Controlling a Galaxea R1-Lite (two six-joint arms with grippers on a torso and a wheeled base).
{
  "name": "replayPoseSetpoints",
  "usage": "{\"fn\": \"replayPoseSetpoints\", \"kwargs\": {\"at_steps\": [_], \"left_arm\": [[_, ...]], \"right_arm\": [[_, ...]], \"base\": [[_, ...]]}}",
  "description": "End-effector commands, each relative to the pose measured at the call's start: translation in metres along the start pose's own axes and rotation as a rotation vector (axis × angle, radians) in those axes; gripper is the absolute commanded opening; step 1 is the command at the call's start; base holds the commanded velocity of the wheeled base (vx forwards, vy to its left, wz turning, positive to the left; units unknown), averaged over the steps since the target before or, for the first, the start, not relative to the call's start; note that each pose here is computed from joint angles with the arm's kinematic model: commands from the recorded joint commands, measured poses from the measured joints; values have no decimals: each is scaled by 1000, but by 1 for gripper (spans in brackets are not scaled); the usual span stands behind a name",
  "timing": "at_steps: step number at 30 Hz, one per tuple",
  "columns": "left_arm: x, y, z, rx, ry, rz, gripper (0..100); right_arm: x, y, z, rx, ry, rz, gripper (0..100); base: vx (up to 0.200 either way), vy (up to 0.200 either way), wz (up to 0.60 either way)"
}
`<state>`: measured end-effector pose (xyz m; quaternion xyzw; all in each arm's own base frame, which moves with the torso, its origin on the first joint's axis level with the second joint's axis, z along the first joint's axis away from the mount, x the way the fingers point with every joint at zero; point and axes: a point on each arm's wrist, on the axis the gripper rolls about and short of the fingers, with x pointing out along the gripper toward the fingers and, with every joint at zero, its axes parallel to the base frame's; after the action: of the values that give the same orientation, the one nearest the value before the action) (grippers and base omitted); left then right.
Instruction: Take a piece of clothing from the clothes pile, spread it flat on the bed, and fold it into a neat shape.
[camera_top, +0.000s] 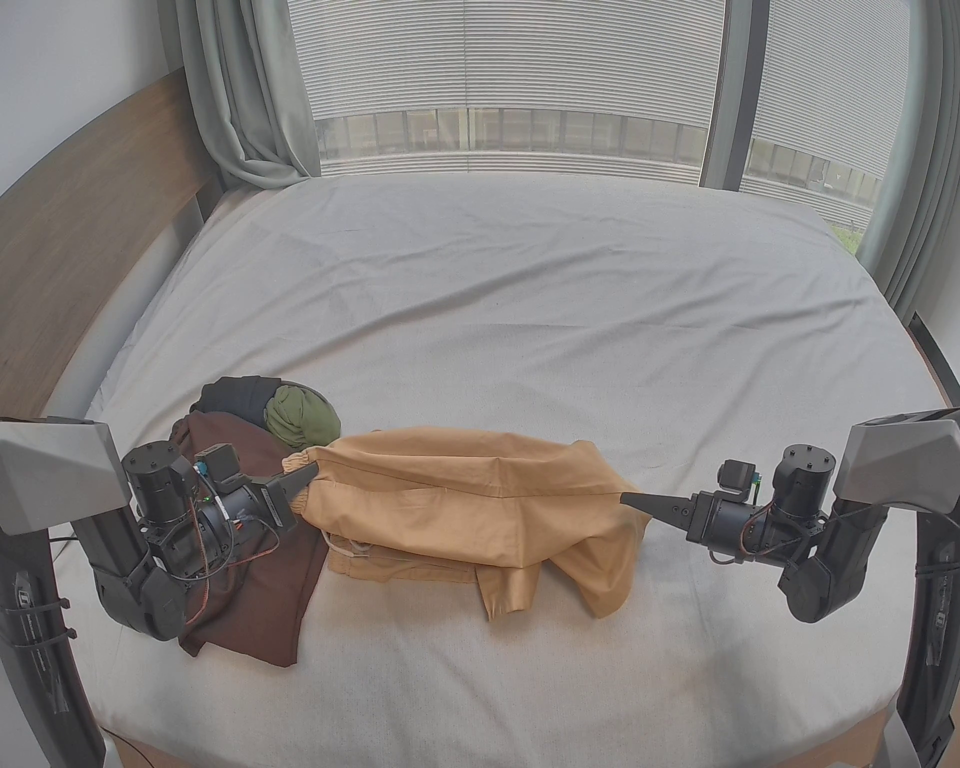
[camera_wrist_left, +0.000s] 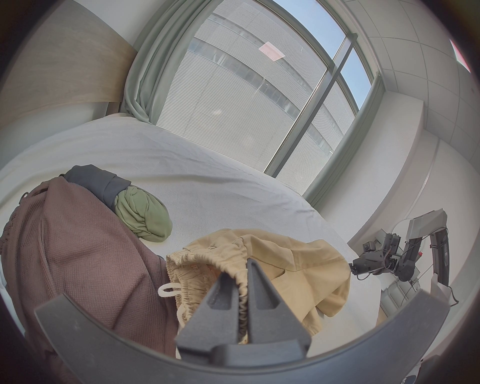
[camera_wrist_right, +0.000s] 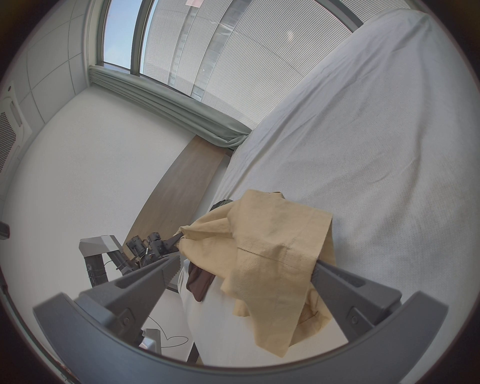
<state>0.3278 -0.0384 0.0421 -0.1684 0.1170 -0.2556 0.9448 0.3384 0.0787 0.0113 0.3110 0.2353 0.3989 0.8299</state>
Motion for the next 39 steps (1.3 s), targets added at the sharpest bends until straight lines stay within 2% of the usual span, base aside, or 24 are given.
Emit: {"fn": "replayPoseSetpoints", "kwargs": {"at_steps": [1,16,30,31,39], "left_arm": [[0,0,0,0,0,-2,0],[0,-3,-2,0,10,-8,0],[0,-4,-2,1,8,-10,0],[0,-4,-2,1,8,-10,0],[0,-5,-1,2,7,-12,0]], "right_arm": [[-7,13,9,-23,-9,29,100],[17,24,0,-50,39,105,100],[28,17,3,-70,19,108,100],[28,17,3,-70,19,108,0],[29,14,5,-92,-11,78,0]], "base": [[0,0,0],[0,0,0],[0,0,0],[0,0,0],[0,0,0]]}}
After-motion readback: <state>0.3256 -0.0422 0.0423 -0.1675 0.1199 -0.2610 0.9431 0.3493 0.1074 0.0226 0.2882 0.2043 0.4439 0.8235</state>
